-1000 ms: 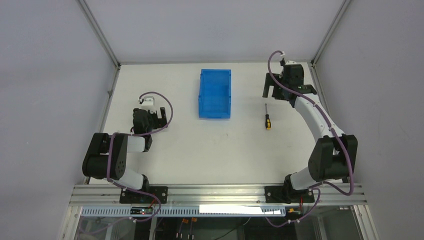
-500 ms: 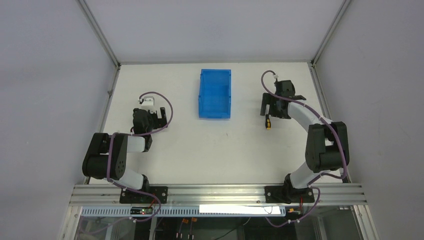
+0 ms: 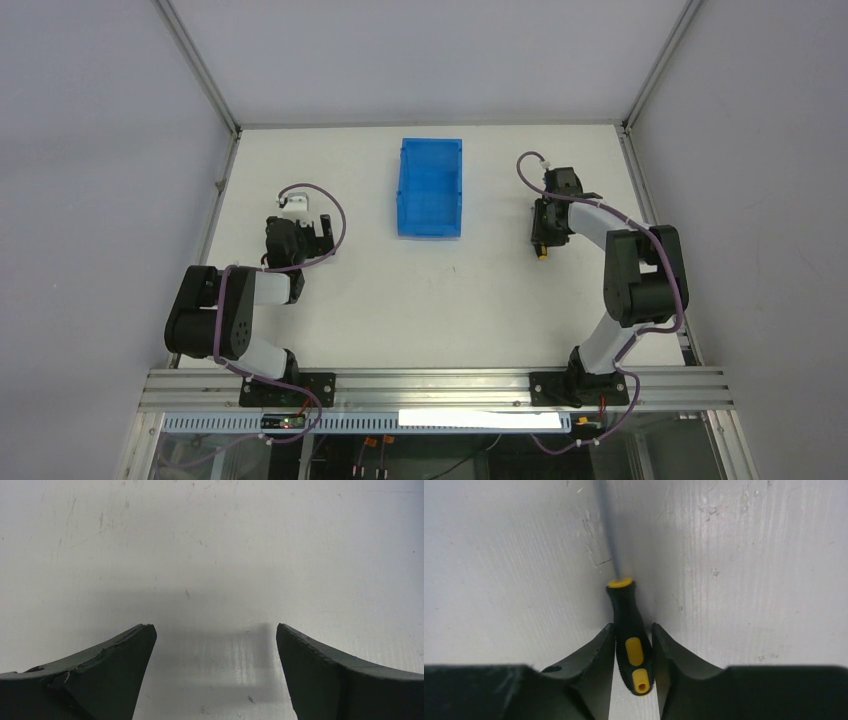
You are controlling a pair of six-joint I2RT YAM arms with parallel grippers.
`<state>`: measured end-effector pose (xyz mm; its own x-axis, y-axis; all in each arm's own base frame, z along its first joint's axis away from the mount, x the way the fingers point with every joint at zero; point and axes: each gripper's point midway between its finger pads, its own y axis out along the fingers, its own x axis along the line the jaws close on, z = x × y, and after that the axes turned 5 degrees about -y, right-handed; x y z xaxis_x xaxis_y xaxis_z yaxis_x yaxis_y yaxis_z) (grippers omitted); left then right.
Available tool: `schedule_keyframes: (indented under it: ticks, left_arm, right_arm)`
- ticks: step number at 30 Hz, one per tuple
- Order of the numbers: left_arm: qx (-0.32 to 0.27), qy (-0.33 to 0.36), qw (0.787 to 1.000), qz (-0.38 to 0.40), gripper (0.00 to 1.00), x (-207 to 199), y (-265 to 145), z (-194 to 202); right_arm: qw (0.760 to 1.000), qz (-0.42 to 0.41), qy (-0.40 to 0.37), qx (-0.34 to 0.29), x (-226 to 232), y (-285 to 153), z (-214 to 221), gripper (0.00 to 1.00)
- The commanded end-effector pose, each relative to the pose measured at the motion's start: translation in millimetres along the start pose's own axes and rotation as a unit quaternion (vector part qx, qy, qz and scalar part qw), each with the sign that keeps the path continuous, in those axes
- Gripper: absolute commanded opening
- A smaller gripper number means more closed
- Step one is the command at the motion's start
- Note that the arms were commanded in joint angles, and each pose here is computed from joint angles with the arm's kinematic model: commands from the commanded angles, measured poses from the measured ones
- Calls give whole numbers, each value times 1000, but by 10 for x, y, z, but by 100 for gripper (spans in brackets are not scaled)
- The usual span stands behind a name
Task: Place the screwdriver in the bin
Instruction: Pick up the screwdriver from the center of the board.
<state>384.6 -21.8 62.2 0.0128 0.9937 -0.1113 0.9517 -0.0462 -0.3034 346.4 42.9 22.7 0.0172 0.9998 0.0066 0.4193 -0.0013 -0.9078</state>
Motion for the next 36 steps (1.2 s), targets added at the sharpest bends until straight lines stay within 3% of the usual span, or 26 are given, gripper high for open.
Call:
schedule_keyframes:
  ticks: [1, 9, 20, 36]
  left_arm:
    - [-28, -5, 1000, -3, 100, 24, 34, -190]
    - [-28, -6, 1000, -3, 100, 27, 34, -192]
    - [-28, -6, 1000, -3, 100, 25, 35, -191]
    - [-29, -6, 1000, -3, 100, 27, 34, -194]
  right_arm:
    - [1000, 13, -5, -8, -18, -14, -75, 30]
    - [1000, 17, -14, -20, 4, -196, -174, 16]
    - [995, 3, -19, -98, 48, -1139, -699, 0]
    - [975, -9, -14, -222, 59, -2559, -1448, 0]
